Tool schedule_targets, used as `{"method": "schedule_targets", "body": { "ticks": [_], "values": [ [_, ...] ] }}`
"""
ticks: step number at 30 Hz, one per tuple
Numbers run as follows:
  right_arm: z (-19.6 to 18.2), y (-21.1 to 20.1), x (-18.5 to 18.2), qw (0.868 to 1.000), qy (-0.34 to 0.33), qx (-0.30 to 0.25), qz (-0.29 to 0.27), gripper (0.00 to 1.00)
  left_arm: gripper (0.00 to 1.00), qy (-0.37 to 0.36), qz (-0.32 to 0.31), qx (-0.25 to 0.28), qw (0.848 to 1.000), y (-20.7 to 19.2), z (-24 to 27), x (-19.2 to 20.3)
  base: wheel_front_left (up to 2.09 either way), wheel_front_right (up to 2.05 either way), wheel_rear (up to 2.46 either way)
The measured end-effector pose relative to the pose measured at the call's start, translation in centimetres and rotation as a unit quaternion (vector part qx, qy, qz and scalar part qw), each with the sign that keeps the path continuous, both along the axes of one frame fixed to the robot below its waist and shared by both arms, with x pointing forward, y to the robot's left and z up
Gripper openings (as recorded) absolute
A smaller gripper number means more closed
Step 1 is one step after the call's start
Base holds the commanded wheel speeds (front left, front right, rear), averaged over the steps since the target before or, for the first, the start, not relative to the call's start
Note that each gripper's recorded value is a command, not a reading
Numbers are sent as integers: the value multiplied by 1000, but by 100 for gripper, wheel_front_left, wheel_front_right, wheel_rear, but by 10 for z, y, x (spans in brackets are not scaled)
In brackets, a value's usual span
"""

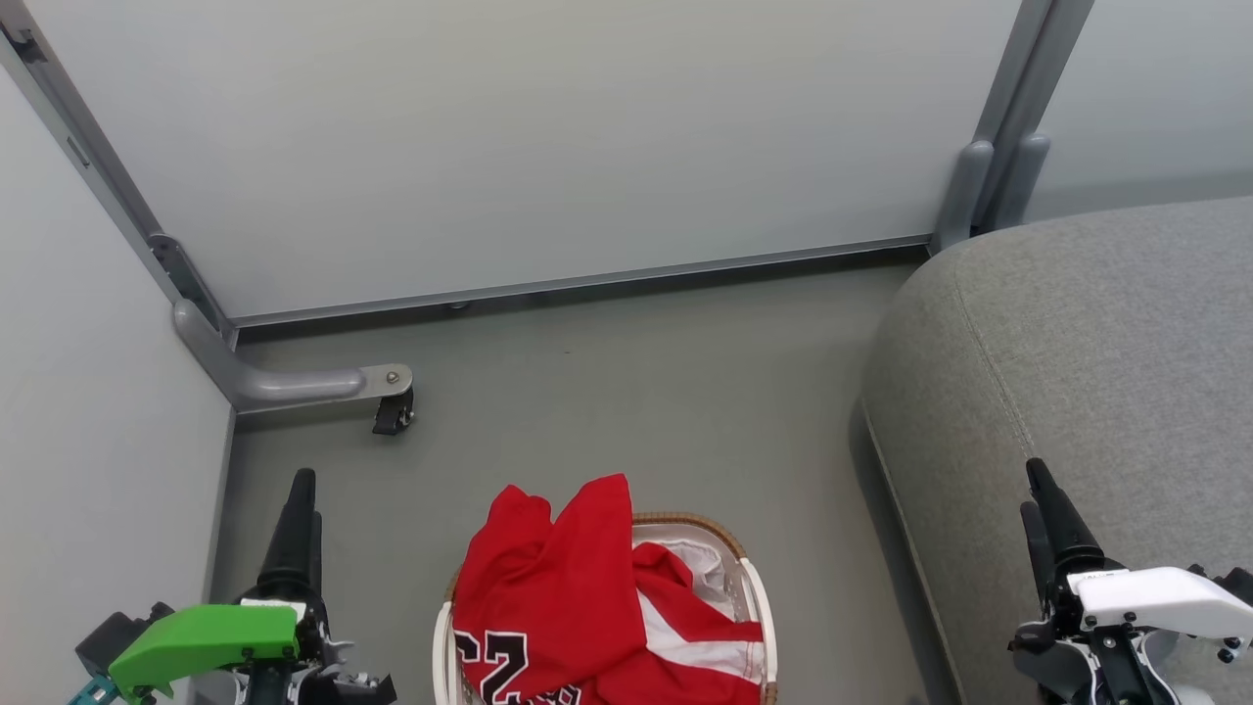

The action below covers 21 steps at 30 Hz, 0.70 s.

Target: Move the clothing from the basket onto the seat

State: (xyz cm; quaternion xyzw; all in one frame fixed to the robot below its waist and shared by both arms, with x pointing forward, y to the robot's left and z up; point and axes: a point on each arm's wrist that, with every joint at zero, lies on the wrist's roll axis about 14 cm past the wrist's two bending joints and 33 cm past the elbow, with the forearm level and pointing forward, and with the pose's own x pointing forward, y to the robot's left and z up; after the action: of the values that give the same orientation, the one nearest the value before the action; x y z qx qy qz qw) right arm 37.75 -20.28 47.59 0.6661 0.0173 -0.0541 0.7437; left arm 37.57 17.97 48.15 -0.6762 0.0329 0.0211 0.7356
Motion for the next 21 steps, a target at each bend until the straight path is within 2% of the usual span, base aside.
{"method": "schedule_targets", "body": {
  "ticks": [5,10,21],
  "values": [
    [11,-4,2,998,-12,-65,-2,100,100,-14,-5,43,999,-4,9,2,0,0,0],
    [27,-3,5,990,-32,-140,3,100,100,-26,-10,88,996,-7,16,3,0,0,0],
    [34,7,3,962,-41,-271,21,100,100,-43,-13,206,978,-8,23,4,0,0,0]
  ]
}}
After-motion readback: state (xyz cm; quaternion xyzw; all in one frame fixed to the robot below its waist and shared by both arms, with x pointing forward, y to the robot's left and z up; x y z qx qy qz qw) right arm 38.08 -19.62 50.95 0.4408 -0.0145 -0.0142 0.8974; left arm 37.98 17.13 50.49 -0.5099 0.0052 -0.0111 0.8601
